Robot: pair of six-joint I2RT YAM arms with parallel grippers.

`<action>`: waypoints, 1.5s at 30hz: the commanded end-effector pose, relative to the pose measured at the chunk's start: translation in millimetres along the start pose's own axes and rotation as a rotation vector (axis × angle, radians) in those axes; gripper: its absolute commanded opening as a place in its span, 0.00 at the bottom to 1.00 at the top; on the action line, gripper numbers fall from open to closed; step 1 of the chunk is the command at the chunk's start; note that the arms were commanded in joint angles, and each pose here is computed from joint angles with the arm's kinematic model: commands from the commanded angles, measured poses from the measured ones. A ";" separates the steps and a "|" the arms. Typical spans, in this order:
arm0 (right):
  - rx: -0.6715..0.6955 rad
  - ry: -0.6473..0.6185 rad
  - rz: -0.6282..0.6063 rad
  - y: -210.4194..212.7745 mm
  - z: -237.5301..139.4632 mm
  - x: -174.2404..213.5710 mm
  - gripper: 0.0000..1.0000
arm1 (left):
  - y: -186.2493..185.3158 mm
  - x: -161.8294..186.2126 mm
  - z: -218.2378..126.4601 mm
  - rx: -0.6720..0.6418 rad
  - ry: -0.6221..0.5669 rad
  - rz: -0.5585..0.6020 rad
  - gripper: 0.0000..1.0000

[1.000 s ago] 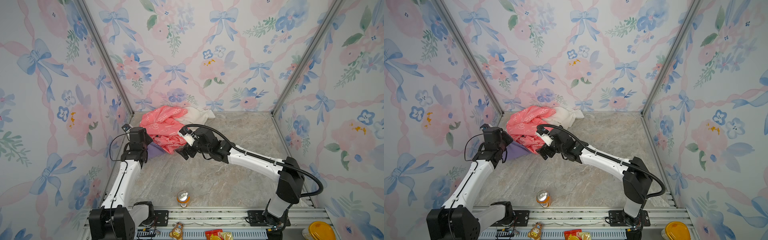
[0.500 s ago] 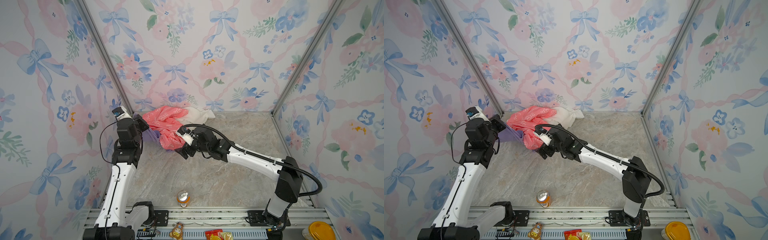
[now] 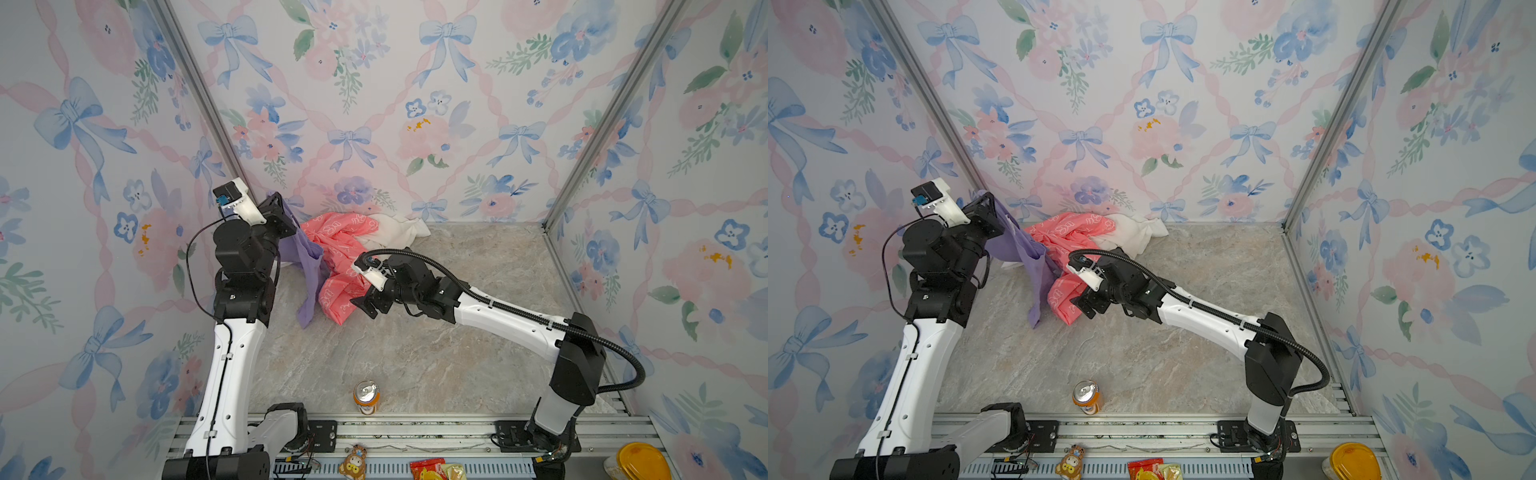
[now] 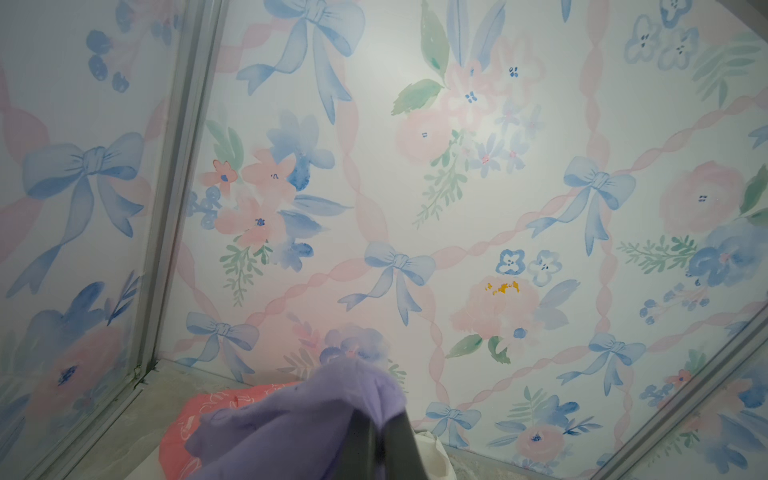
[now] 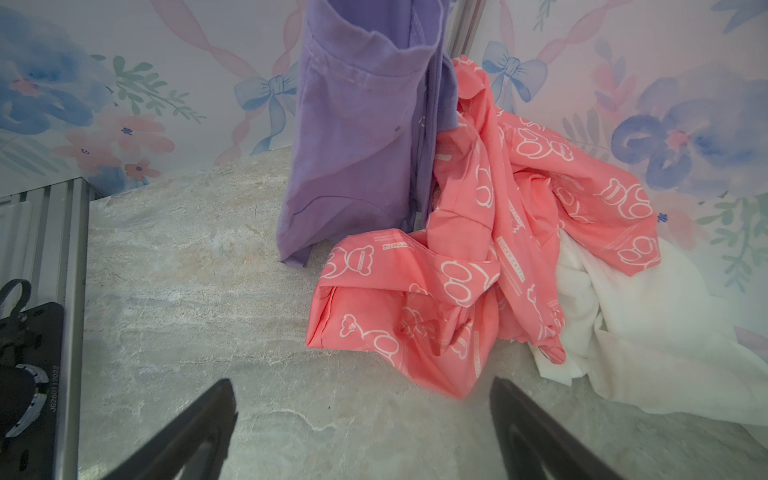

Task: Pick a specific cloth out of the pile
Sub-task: 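Grasp the purple cloth with the left gripper and lift it high, then lower the purple cloth onto the pink cloth with the left gripper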

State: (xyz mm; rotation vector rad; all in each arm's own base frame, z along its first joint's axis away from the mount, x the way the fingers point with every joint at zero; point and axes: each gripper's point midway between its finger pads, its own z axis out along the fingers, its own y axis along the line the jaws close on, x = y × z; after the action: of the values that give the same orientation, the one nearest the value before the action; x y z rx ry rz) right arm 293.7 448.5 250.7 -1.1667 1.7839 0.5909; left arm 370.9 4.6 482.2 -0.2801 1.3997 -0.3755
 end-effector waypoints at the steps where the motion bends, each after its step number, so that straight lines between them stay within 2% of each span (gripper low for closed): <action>1: 0.030 -0.063 0.017 -11.7 -11.9 -25.6 0.97 | -48.8 -53.1 -10.4 0.204 -0.154 0.030 0.00; 5: 0.059 -0.104 0.055 -25.9 -17.7 -35.9 0.97 | -69.6 -68.0 -11.6 0.294 -0.166 0.037 0.00; 11: 0.081 -0.129 0.063 -37.3 -23.1 -43.5 0.97 | -86.7 -107.9 -14.4 0.305 -0.232 0.088 0.00; 19: 0.110 -0.156 0.096 -49.6 -34.1 -48.2 0.97 | -102.8 -154.1 -13.5 0.319 -0.328 0.089 0.00; 22: 0.130 -0.163 0.099 -56.6 -40.7 -49.0 0.97 | -110.4 -151.6 -2.6 0.369 -0.301 0.065 0.00; 25: 0.153 -0.172 0.107 -65.0 -48.7 -49.4 0.97 | -114.0 -126.6 15.0 0.404 -0.228 0.024 0.00; 28: 0.175 -0.174 0.113 -73.7 -54.7 -46.6 0.97 | -117.5 -82.4 32.4 0.422 -0.129 0.011 0.00; 38: 0.249 -0.157 0.142 -93.9 -76.4 -32.1 0.97 | -96.4 99.7 60.3 0.343 0.241 -0.017 0.01; 40: 0.256 -0.148 0.145 -95.5 -77.3 -29.4 0.97 | -81.4 134.5 60.8 0.273 0.340 -0.027 0.36; 43: 0.265 -0.145 0.146 -98.0 -77.3 -28.6 0.97 | -56.1 166.4 55.1 0.154 0.449 -0.038 0.60; 45: 0.266 -0.145 0.146 -98.7 -76.5 -28.9 0.97 | -40.6 170.6 47.6 0.071 0.464 -0.037 0.72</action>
State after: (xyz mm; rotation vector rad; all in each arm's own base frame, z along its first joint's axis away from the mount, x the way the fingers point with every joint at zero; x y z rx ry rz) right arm 352.2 369.2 314.2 -0.8332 1.7676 0.5041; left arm 444.1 -124.0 361.9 -0.0689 1.7880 -0.6325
